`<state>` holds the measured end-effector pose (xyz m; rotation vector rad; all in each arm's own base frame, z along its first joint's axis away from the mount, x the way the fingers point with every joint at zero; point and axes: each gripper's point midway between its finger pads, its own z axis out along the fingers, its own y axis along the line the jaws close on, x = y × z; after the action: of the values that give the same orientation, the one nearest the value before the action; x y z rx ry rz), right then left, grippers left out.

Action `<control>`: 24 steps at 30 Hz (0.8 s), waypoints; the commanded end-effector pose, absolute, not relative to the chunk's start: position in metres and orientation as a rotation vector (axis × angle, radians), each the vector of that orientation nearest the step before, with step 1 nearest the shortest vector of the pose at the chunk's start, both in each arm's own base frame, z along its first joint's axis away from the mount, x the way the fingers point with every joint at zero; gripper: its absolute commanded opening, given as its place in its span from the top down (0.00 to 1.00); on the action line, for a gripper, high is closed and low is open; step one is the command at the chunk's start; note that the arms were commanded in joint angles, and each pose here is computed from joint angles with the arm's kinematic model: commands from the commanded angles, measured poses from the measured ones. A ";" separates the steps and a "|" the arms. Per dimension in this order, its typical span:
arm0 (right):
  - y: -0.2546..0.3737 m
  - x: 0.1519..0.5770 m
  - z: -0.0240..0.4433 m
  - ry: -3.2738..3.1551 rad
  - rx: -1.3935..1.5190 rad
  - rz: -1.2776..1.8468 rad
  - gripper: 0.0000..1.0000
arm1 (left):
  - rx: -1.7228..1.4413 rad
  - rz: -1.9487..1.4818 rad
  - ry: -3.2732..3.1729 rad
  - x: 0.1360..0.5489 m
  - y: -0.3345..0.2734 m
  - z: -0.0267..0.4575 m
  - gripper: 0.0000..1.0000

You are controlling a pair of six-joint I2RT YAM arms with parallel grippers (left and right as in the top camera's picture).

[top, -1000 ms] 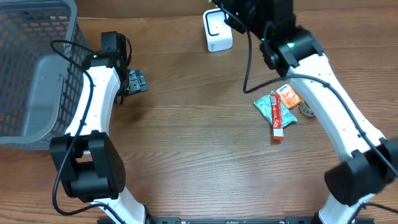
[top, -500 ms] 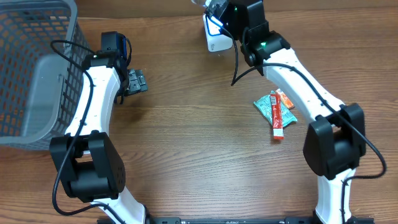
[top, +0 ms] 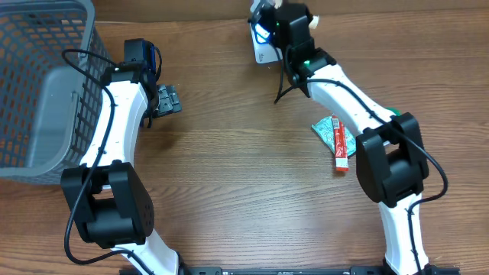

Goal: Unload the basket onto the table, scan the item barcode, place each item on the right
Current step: 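Hold the snack bag barcode against the scanner window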

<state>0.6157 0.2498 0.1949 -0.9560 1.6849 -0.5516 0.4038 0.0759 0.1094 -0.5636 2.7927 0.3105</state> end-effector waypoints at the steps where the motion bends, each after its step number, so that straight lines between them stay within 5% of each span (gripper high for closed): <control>1: 0.266 0.613 0.191 1.676 -0.970 -0.549 0.96 | -0.573 0.298 2.775 0.410 0.074 0.114 0.00; 24: 0.281 0.584 0.148 1.797 -1.137 -0.533 0.96 | -0.573 0.298 2.775 0.410 0.074 0.114 0.00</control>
<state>0.5846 0.2637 0.1380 -1.1516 1.8341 -0.5618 0.4037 0.0759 0.1094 -0.5636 2.7931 0.3106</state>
